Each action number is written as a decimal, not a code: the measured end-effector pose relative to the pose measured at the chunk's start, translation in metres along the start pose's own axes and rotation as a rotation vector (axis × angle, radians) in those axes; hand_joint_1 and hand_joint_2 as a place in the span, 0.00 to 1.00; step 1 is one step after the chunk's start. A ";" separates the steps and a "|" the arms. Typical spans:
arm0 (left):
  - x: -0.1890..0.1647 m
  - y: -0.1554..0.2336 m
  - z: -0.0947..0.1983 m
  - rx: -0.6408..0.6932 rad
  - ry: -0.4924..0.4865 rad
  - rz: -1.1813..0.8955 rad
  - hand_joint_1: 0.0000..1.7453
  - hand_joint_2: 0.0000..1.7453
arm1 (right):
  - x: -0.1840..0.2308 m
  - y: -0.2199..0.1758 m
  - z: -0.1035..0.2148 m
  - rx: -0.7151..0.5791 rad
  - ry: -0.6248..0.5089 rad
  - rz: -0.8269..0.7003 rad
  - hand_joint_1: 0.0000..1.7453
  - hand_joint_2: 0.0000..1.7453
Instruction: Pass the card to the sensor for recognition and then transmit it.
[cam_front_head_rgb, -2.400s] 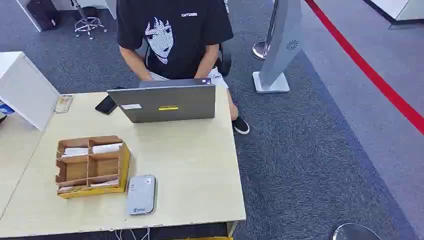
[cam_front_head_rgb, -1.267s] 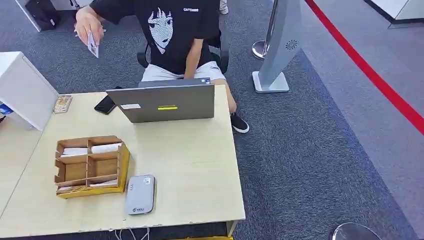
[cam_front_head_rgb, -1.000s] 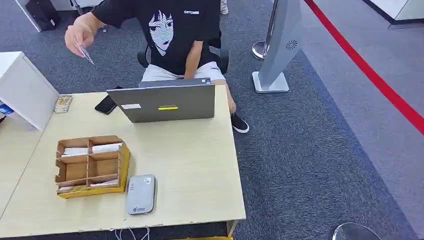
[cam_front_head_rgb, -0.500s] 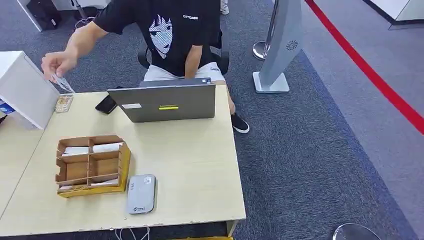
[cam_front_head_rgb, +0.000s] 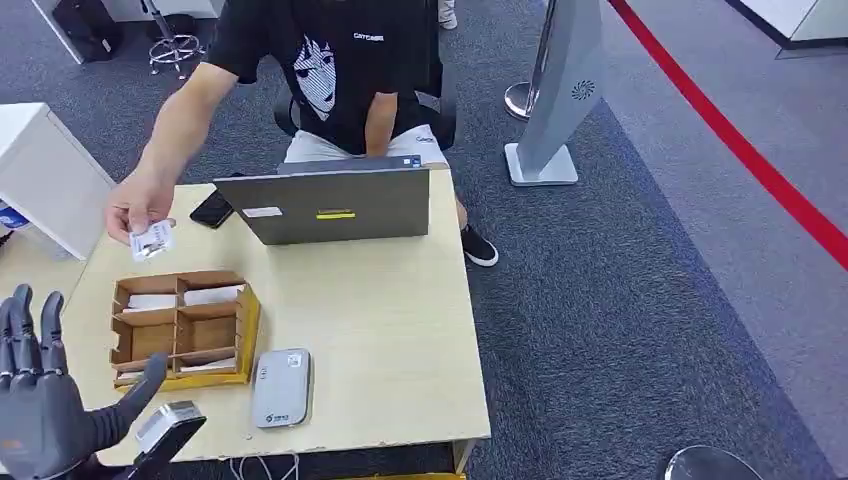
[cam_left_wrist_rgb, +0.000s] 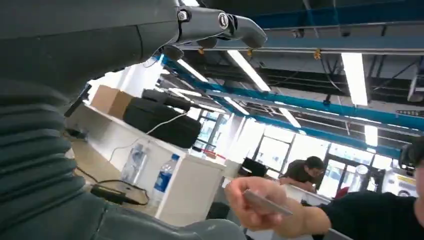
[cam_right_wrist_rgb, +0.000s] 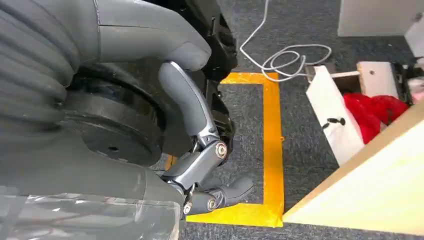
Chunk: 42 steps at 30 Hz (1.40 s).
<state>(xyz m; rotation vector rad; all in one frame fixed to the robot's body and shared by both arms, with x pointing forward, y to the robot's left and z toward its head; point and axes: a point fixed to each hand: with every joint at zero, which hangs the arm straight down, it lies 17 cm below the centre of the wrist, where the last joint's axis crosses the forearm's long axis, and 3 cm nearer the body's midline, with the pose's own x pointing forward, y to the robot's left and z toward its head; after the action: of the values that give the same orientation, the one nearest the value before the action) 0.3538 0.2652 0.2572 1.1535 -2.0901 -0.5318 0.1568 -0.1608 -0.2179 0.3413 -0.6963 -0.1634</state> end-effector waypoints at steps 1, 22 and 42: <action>0.002 -0.005 -0.005 -0.013 -0.015 -0.034 0.00 1.00 | 0.000 0.001 0.000 0.007 0.003 0.008 0.00 1.00; 0.019 -0.043 -0.037 -0.052 -0.145 -0.197 1.00 1.00 | -0.004 0.015 -0.002 0.077 0.046 0.081 0.00 1.00; 0.023 -0.038 -0.019 -0.046 -0.139 -0.119 1.00 1.00 | -0.003 0.013 -0.002 0.070 0.040 0.077 0.00 1.00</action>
<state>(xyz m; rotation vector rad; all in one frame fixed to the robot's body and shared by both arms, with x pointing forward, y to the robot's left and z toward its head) 0.3809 0.2254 0.2550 1.2514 -2.1233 -0.7314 0.1564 -0.1470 -0.2164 0.3829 -0.6760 -0.0587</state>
